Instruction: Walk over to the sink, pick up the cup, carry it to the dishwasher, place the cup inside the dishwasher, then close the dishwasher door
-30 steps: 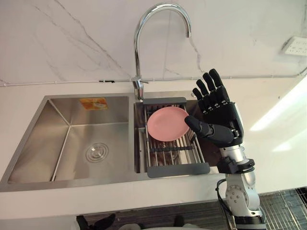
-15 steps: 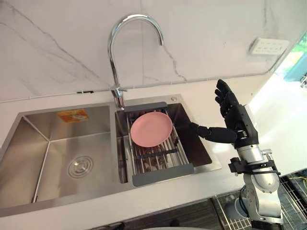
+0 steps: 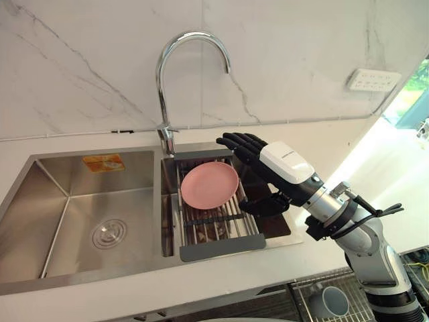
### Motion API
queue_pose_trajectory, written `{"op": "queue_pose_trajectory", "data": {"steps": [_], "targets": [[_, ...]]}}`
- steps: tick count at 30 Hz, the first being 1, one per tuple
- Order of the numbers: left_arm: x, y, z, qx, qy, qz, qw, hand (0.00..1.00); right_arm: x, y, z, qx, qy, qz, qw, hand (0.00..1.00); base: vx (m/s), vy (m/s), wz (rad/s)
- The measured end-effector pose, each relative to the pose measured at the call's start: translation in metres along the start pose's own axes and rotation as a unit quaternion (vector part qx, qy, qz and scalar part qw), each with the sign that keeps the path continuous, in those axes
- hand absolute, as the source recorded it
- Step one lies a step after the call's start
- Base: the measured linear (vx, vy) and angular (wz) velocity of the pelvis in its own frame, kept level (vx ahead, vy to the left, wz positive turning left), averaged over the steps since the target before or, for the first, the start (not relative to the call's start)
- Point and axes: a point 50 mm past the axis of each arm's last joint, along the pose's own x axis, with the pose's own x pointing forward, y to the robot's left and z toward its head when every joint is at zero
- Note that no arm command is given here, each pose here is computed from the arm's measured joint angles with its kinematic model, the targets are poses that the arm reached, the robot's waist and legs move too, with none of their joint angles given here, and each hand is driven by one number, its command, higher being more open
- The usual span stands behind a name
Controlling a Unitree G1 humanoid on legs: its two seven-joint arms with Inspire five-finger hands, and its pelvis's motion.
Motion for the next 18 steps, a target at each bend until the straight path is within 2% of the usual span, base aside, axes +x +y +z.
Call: {"op": "queue_pose_trajectory", "data": {"steps": [9,18], "targets": [[0.0,0.001,-0.001,0.001,0.007,0.001,1.0,1.0,0.014,0.016,-0.001,-0.055,-0.001,0.059,0.997,1.0,-0.01,-0.018,0.09],[0.0,0.001,0.0,0.007,0.013,0.001,1.0,1.0,0.023,0.037,-0.026,-0.065,0.064,0.076,0.993,1.0,0.0,0.01,0.0]]}}
